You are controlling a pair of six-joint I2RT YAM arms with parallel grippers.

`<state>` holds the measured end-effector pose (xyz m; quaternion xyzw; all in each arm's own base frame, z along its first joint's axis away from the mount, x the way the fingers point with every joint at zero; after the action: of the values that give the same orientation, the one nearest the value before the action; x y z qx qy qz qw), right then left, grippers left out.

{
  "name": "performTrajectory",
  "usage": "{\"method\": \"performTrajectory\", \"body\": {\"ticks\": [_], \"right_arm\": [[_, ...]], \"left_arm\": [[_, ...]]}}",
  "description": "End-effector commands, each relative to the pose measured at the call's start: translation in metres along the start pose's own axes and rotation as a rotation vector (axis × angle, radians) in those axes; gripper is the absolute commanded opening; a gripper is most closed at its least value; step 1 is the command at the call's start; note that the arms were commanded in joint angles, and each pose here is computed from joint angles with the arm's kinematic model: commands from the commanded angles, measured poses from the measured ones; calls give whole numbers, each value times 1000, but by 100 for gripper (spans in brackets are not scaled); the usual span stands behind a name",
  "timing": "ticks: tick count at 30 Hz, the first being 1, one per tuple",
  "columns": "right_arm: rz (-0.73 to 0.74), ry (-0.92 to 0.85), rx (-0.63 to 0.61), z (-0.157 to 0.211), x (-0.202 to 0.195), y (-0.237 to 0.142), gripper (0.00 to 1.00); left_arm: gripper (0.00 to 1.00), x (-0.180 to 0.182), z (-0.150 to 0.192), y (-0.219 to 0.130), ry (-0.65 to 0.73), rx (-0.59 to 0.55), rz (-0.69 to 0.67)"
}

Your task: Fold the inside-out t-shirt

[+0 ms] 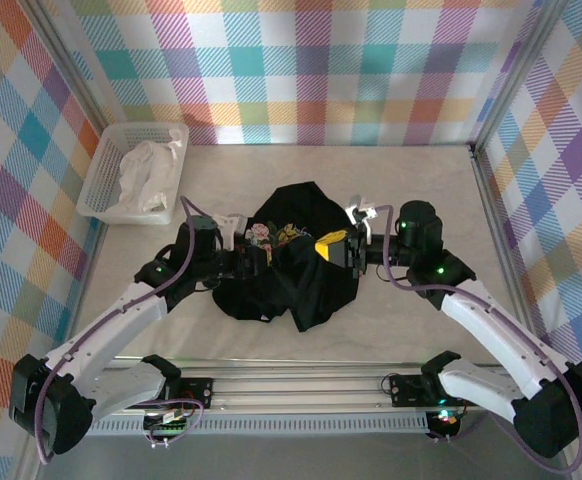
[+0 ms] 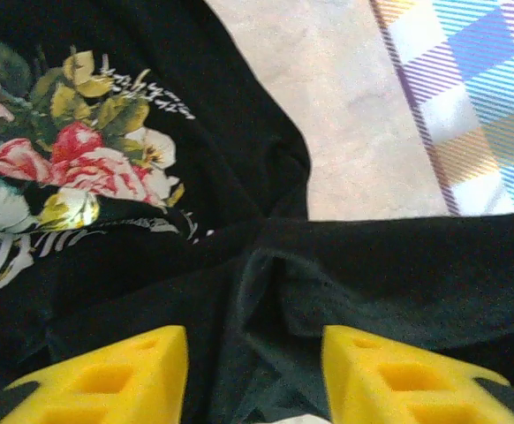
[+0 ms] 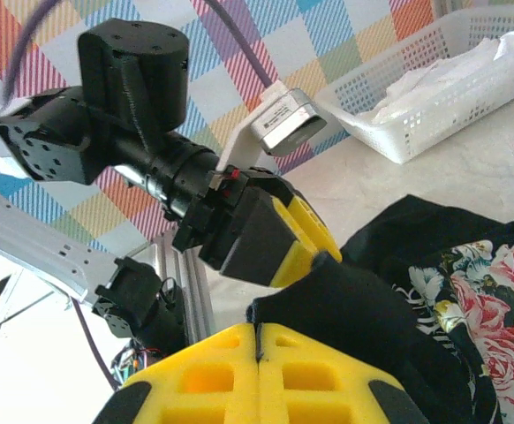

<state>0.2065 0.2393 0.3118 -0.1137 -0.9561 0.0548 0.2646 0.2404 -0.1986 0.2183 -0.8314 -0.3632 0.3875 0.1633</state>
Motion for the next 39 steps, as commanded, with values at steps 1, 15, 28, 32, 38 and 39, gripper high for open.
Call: {"method": "performTrajectory", "body": {"ticks": [1,15,28,32,38,39], "right_arm": [[-39,-54,23,-9,7,-1,0],[-145,-81,162,5,31,-10,0],[80,-11,158,17,7,-28,0],[776,283,179,25,-78,-66,15],[785,339,137,39,-68,-63,38],[734,340,129,41,-60,-55,41]], "left_arm": [[55,-10,-10,-19,101,-60,-58],[87,-70,-25,-8,545,-111,91],[2,-106,-11,37,663,113,375],[0,-100,-38,26,420,20,222],[0,-86,-49,24,93,-49,117],[0,-81,-49,24,79,-55,84]]}}
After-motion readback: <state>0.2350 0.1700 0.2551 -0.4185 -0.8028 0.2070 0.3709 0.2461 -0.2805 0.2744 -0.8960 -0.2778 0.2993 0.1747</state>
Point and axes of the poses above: each hand's point on the last joint's axis, 136 mm out from that joint toward the fingers, its own y axis out along the fingers, its own x axis along the line the jaws close on, z = x × y, the point moved 3 cm from there along -y, back along the fingers, and after that the axes turned 5 degrees about y, right-handed, at the moved point
